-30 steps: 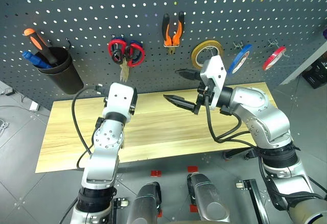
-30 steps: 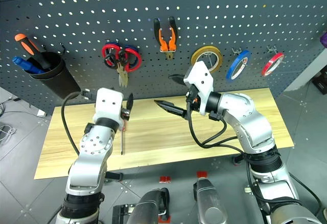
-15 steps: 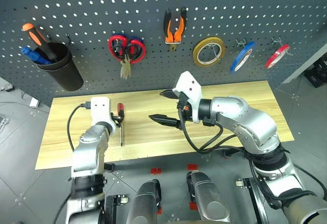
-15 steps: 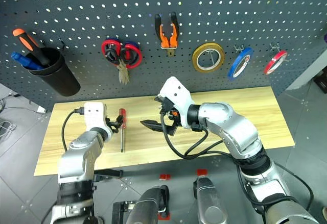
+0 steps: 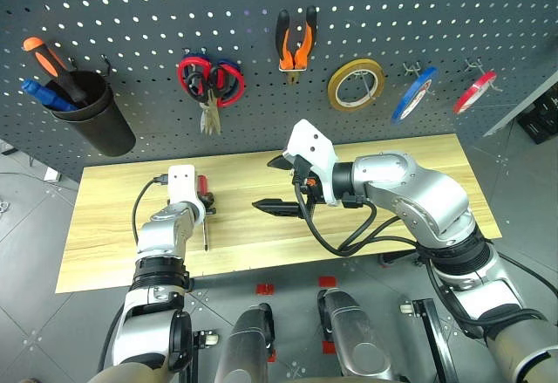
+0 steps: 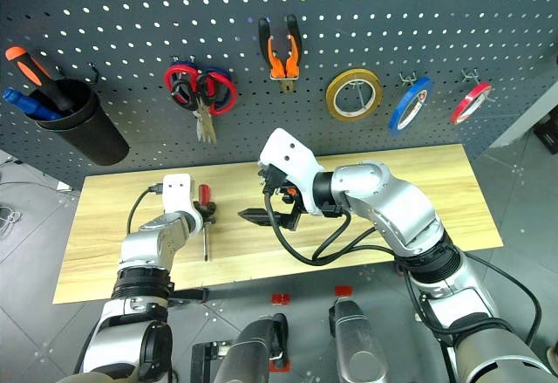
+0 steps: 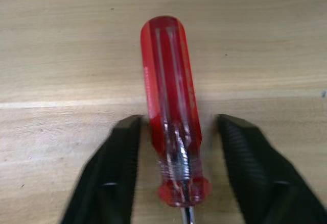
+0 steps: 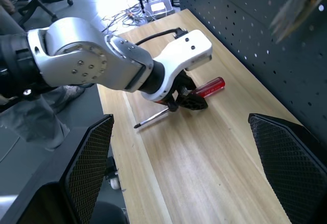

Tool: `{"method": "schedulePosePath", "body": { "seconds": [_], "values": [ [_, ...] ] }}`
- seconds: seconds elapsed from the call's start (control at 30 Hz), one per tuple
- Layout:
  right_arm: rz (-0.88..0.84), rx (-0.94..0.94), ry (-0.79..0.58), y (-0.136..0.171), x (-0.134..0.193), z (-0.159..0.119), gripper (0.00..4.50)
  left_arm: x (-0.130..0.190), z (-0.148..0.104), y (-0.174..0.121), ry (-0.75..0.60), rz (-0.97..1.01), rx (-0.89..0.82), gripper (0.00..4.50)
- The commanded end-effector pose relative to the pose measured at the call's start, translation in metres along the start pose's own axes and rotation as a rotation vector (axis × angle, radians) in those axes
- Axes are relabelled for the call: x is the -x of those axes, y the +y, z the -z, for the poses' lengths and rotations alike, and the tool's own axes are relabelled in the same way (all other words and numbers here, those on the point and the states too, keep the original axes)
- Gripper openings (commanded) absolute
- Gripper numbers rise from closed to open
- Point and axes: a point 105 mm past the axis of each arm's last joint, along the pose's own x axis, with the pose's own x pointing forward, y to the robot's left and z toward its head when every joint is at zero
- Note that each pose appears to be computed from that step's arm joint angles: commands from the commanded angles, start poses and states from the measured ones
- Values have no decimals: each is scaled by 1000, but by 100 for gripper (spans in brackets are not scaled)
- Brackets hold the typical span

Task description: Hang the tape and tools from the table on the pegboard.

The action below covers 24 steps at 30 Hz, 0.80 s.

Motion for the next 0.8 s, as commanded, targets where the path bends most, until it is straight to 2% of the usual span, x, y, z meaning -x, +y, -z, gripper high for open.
{"method": "schedulePosePath", "body": {
  "seconds": [0.03, 0.07, 0.27, 0.43, 0.6, 0.73, 0.8],
  "values": [
    [-23, 69, -27, 3, 3, -14, 450, 4, 9, 11, 21, -5, 17, 117],
    [-27, 84, -36, 4, 3, -17, 450, 7, 5, 11, -3, 7, 3, 96],
    [-35, 146, -129, 8, 7, -37, 450, 42, -12, 6, -115, 85, -184, 94],
    [-25, 177, -209, 6, 16, -50, 450, 100, -57, -5, -425, 60, -327, 94],
    [-10, 230, -328, 2, 27, -67, 450, 187, -124, -7, -916, -109, -461, 94],
    [-27, 247, -396, 1, 31, -75, 450, 226, -175, -7, -1135, -216, -499, 94],
    [-23, 252, -410, -2, 30, -79, 450, 236, -194, -5, -1194, -245, -483, 94]
  ]
}}
